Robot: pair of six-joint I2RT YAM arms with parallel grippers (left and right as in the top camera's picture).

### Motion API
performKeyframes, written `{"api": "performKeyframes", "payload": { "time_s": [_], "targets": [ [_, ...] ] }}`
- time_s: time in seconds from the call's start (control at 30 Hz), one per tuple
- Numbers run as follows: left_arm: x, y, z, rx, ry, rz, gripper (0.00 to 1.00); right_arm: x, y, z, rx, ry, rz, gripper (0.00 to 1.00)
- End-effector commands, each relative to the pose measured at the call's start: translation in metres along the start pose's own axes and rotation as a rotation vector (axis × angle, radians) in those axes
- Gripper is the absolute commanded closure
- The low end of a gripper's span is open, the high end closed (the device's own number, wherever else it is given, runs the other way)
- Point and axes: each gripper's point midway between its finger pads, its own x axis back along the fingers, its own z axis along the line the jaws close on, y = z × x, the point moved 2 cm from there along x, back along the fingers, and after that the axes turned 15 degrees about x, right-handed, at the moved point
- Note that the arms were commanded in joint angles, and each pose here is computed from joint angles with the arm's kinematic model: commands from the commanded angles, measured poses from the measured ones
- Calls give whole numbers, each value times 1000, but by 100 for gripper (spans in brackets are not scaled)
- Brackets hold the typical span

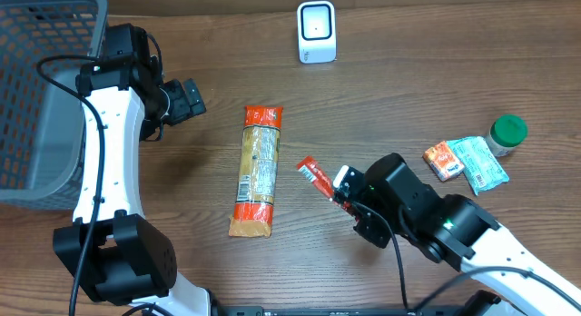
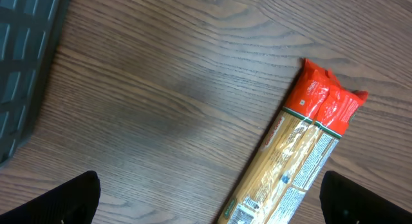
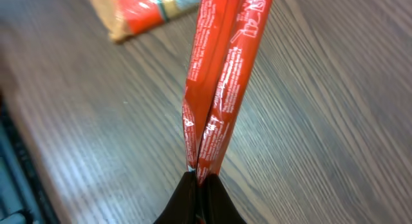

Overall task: Scan the item barcode
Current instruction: 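Lift the red stick and carry it toward the white scanner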

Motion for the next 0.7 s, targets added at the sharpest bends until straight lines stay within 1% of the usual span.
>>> {"api": "performKeyframes", "payload": {
  "time_s": [0.0, 0.07, 0.2, 0.5, 0.67],
  "targets": [
    [3, 2, -4, -23, -5, -11, 0, 16, 12, 15, 93, 69, -95, 96],
    [3, 2, -4, -22, -5, -11, 0, 22, 13, 25, 94, 116, -123, 96],
    [3, 2, -4, -23, -5, -11, 0, 23, 10, 31, 87, 150, -115, 96],
    [3, 2, -4, -22, -5, -11, 0, 23, 11, 30, 88, 145, -119, 96],
    [3, 2, -4, -23, -5, -11, 0, 23, 12, 23, 87, 104, -115, 96]
  ]
}}
